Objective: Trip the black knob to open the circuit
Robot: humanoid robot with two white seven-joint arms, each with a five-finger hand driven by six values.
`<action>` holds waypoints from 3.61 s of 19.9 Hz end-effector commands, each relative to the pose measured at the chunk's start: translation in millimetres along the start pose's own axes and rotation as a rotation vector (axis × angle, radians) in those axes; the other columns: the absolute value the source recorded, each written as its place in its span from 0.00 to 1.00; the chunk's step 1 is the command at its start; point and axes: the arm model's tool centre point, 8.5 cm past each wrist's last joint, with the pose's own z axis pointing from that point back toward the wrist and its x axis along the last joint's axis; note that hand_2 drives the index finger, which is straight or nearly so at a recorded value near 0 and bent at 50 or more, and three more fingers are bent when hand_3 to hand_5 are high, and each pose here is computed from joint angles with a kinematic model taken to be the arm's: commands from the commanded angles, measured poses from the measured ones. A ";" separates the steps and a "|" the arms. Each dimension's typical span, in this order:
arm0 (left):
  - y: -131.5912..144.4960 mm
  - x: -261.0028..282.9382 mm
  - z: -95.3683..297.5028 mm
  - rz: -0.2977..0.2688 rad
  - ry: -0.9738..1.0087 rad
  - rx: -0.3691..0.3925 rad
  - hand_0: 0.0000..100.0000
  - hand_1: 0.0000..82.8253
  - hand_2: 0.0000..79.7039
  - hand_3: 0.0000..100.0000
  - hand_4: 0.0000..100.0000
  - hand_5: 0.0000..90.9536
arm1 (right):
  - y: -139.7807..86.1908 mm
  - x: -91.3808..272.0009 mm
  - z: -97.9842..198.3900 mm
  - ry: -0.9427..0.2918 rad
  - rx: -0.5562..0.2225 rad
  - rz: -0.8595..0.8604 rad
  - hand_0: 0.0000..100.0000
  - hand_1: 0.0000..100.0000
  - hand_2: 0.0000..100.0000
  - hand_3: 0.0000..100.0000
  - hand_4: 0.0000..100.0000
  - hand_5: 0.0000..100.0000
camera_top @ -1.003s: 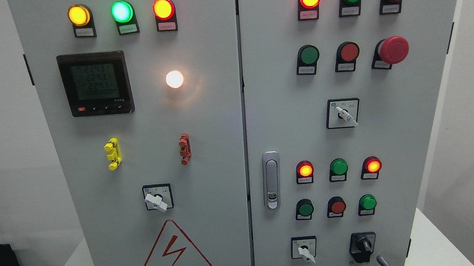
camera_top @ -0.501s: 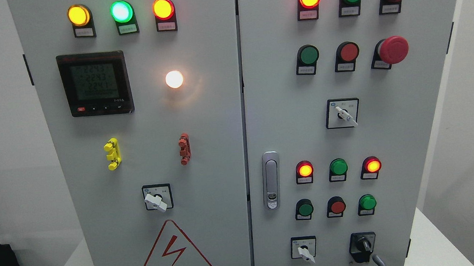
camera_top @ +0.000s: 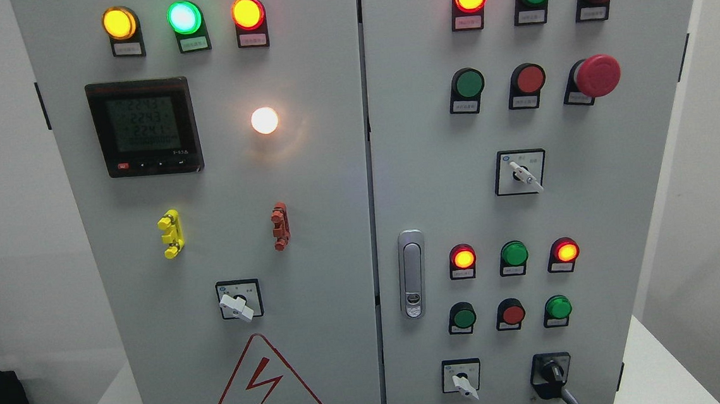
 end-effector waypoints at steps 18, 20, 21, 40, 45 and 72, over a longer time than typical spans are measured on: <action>0.1 1.6 0.0 0.005 -0.005 0.000 0.12 0.47 0.00 0.00 0.00 0.00 | 18.0 15.0 0.1 -0.043 0.025 -0.037 0.00 0.00 0.11 1.00 1.00 1.00; 0.1 1.6 0.0 0.005 -0.005 0.000 0.12 0.47 0.00 0.00 0.00 0.00 | 18.0 15.0 0.1 -0.043 0.025 -0.037 0.00 0.00 0.11 1.00 1.00 1.00; 0.1 1.6 0.0 0.003 -0.005 0.000 0.12 0.47 0.00 0.00 0.00 0.00 | 17.8 14.5 0.5 -0.041 0.025 -0.040 0.00 0.00 0.11 1.00 1.00 1.00; 0.1 1.5 0.0 0.005 -0.004 0.000 0.12 0.47 0.00 0.00 0.00 0.00 | 30.7 20.8 1.5 -0.056 0.056 -0.060 0.00 0.00 0.12 1.00 1.00 1.00; 0.1 1.5 0.0 0.005 -0.004 0.000 0.12 0.47 0.00 0.00 0.00 0.00 | 30.6 21.0 1.2 -0.054 0.049 -0.063 0.00 0.00 0.12 1.00 1.00 1.00; 0.1 1.6 0.0 0.005 -0.005 0.000 0.12 0.47 0.00 0.00 0.00 0.00 | 45.7 31.3 4.4 -0.065 0.079 -0.115 0.00 0.00 0.12 1.00 1.00 1.00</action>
